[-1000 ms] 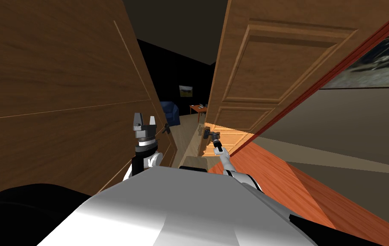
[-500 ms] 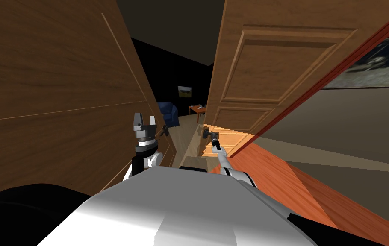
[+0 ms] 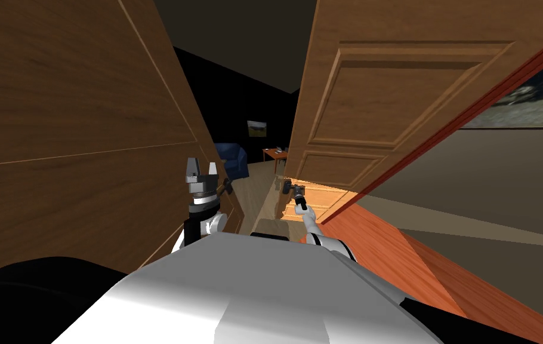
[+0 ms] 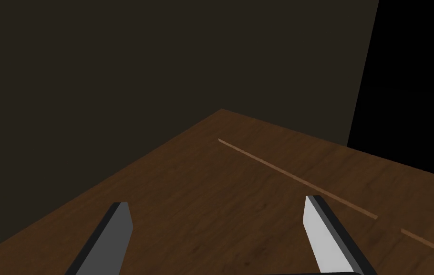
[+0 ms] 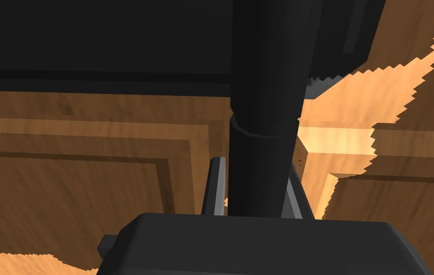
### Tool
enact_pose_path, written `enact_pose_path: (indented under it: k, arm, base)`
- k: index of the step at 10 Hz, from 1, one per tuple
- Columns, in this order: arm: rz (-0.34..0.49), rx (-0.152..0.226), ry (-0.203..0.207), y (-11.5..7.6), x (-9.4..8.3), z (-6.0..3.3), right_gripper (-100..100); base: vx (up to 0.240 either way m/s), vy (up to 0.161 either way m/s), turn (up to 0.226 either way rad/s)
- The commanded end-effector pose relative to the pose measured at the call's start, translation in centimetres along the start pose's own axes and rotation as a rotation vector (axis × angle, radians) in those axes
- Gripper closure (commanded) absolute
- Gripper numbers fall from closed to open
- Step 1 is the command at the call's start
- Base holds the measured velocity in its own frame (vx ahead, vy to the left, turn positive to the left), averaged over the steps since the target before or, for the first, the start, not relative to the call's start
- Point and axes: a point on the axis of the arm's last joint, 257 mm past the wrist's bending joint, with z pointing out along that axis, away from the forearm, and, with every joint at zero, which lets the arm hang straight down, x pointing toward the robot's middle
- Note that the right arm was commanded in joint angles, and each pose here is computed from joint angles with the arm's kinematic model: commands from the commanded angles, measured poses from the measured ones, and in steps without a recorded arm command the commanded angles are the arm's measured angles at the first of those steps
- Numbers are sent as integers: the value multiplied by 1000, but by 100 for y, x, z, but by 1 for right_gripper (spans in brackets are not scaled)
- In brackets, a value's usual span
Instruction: Push the door open
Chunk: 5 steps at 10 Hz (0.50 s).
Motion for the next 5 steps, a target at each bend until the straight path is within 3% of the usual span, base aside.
enact_pose_path:
  k: [1,5]
  arm:
    - [-13,-24,-14,134,-104,36,100]
    - [-28,-32,-56,178,-239,50,100]
  base:
    - [138,-7,1]
    - [192,10,-118]
